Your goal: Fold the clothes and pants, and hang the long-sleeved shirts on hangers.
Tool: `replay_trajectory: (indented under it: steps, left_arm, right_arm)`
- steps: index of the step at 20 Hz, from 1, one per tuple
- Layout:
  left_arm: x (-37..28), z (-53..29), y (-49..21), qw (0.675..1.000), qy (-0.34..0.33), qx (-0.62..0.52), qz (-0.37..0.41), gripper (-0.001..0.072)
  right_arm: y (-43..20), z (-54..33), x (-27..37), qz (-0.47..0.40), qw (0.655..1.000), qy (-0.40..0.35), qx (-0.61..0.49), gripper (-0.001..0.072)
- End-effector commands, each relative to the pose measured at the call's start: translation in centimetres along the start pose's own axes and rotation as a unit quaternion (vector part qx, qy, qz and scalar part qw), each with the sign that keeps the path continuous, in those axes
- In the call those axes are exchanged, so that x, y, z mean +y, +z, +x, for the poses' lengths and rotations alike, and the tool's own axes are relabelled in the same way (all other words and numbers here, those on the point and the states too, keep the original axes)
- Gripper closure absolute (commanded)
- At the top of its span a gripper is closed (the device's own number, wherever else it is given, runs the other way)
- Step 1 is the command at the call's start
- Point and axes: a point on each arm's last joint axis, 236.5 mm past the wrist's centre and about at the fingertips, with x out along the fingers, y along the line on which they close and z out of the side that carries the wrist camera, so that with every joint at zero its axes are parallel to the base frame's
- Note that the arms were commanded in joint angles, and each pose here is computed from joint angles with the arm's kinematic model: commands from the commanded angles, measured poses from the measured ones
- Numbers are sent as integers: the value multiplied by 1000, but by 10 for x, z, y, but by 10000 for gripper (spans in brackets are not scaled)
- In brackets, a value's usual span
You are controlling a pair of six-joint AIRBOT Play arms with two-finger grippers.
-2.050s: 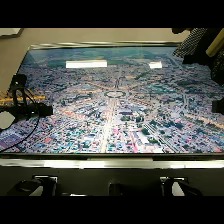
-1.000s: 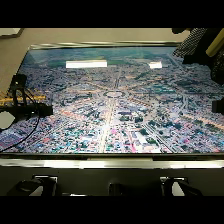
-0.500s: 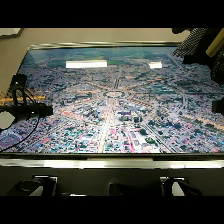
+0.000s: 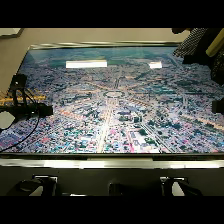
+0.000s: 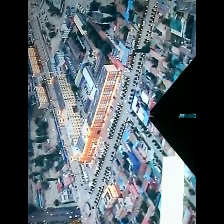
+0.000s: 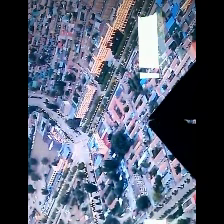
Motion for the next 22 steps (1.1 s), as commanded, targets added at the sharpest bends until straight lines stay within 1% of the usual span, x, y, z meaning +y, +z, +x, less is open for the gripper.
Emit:
replay_trajectory:
  steps: [1,22]
  left_arm:
    - [0,0,0,1000,0,0,0,687]
    - [0,0,0,1000,0,0,0,687]
  right_arm:
    - [0,-1,0,0,1000,0,-1,694]
    - [0,-1,0,0,1000,0,-1,694]
